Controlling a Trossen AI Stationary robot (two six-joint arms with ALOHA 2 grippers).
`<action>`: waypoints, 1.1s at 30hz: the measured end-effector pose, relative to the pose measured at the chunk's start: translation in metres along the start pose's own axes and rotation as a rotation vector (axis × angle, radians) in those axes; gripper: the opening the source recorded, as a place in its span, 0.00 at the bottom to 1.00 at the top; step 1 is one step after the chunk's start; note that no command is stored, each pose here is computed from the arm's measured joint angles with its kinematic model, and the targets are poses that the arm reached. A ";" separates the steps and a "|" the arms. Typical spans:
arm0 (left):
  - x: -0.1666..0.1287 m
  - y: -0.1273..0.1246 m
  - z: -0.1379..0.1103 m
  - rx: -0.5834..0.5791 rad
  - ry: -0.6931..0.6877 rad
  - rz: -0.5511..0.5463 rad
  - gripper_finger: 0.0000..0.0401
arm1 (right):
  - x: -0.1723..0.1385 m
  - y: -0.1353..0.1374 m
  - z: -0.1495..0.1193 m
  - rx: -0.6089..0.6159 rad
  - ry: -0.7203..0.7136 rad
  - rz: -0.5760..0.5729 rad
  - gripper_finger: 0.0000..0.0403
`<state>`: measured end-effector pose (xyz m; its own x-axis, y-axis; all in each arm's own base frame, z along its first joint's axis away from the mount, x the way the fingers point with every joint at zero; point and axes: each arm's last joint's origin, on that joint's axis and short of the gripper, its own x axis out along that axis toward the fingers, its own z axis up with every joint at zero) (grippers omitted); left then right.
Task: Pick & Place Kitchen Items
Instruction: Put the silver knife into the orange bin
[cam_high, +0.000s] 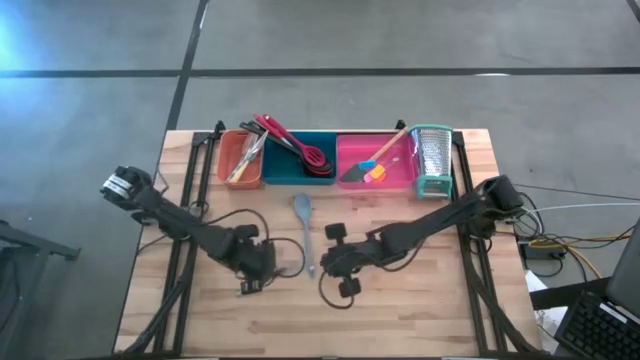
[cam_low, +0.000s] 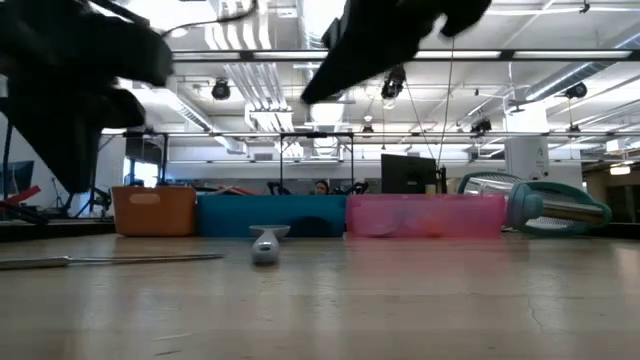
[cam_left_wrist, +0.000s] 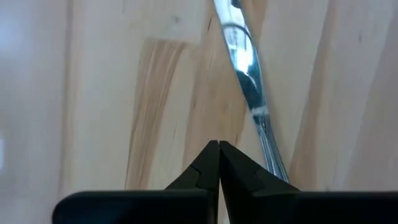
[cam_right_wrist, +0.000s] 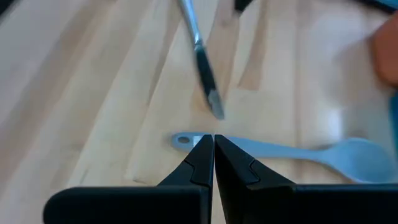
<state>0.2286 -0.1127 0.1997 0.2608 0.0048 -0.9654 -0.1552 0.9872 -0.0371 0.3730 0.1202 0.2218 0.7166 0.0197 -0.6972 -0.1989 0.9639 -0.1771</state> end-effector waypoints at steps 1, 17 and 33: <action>-0.004 -0.002 -0.005 -0.002 -0.006 0.015 0.03 | 0.009 0.000 -0.002 -0.003 0.011 0.006 0.02; -0.032 -0.027 -0.051 -0.097 -0.043 0.024 0.09 | 0.100 -0.011 0.026 -0.070 0.064 0.171 0.02; -0.020 -0.021 -0.066 -0.205 0.036 0.041 0.38 | 0.125 -0.041 0.002 -0.020 0.135 0.180 0.02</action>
<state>0.1638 -0.1443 0.2031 0.2164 0.0350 -0.9757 -0.3562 0.9333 -0.0455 0.4725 0.0833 0.1436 0.5725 0.1542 -0.8053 -0.3297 0.9426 -0.0539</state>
